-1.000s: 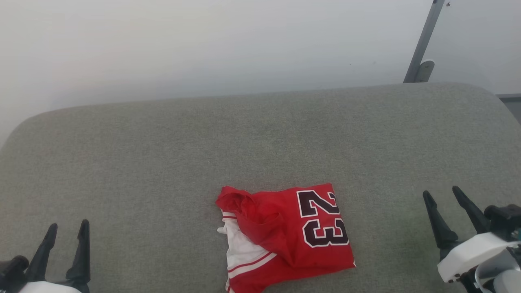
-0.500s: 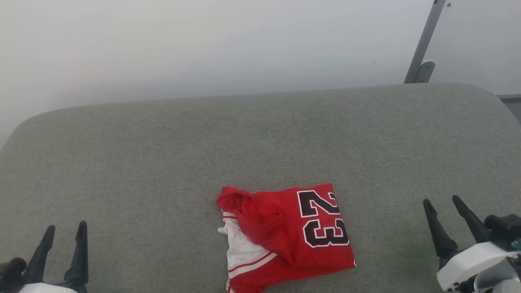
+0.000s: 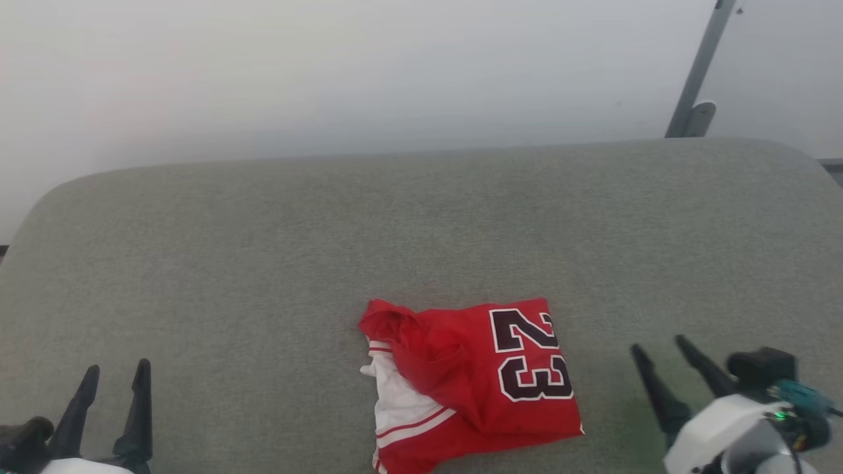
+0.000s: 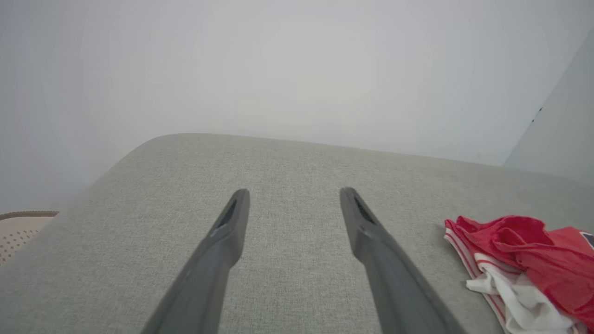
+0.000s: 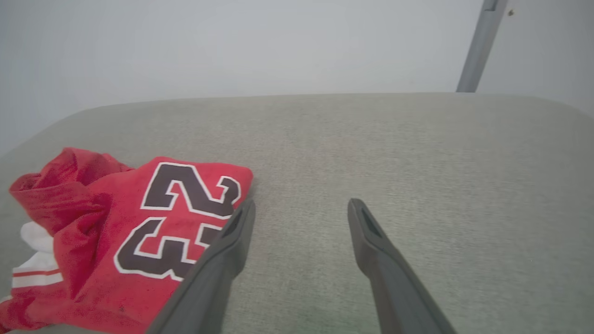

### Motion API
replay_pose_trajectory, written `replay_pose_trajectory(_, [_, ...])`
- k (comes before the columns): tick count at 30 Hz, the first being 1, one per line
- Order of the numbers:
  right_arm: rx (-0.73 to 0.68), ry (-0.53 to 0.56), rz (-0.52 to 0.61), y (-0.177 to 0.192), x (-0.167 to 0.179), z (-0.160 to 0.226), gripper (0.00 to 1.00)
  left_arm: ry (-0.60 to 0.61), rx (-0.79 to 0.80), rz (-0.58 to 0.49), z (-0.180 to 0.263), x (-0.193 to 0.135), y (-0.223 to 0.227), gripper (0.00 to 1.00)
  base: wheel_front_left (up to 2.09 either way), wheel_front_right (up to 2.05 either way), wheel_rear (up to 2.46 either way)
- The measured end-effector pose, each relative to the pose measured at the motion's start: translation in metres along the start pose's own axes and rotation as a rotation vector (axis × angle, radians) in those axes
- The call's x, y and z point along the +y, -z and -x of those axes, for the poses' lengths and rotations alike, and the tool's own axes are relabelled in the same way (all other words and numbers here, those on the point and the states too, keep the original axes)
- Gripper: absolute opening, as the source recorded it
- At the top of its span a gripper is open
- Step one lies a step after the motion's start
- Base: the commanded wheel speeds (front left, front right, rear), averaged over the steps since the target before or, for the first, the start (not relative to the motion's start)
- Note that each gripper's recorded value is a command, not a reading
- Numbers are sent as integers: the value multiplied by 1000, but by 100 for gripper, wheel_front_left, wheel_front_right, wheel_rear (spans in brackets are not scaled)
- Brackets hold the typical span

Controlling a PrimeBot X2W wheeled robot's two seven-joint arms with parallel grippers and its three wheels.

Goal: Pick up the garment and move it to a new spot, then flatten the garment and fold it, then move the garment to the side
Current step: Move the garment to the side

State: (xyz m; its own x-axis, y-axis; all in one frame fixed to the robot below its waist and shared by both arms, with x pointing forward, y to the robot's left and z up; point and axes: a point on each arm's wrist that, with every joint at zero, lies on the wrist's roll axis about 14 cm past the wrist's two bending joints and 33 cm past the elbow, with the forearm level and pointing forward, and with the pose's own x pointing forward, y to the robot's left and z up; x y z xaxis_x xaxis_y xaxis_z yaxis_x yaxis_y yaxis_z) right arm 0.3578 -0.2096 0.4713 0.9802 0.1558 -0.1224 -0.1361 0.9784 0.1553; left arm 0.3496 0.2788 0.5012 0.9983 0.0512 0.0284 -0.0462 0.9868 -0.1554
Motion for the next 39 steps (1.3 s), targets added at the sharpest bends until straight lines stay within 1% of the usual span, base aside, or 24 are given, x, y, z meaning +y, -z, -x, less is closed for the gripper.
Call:
replay_pose_trajectory(5, [97,-115,-1,13,37,-15,100,-9,7,3,5,2,3,100,0,0,0])
replay_pose_trajectory(10, [220,-197,12,30,62,-28,100,-15,18,8,11,2,7,100,0,0,0])
replay_pose_trajectory(16, [390,-249,82,53,71,-44,100,-36,32,26,14,7,11,100,0,0,0])
replay_pose_trajectory(22, [581,-266,109,80,74,-58,100,-61,50,30,18,14,16,100,0,0,0])
replay_pose_trajectory(25, [692,-276,103,93,79,-68,100,-74,65,29,18,17,20,100,0,0,0])
replay_pose_trajectory(30, [816,-282,109,106,83,-77,100,-95,82,29,18,23,25,100,0,0,0])
replay_pose_trajectory(31, [833,-285,113,108,84,-79,40,-99,84,29,19,23,25,100,0,0,0])
replay_pose_trajectory(32, [837,-288,114,108,85,-81,0,-102,89,30,19,24,27,100,0,0,0])
replay_pose_trajectory(36, [836,-290,97,106,89,-87,0,-110,94,32,19,26,29,100,0,0,0])
replay_pose_trajectory(39, [834,-282,93,102,86,-88,0,-98,87,39,13,20,28,100,0,0,0])
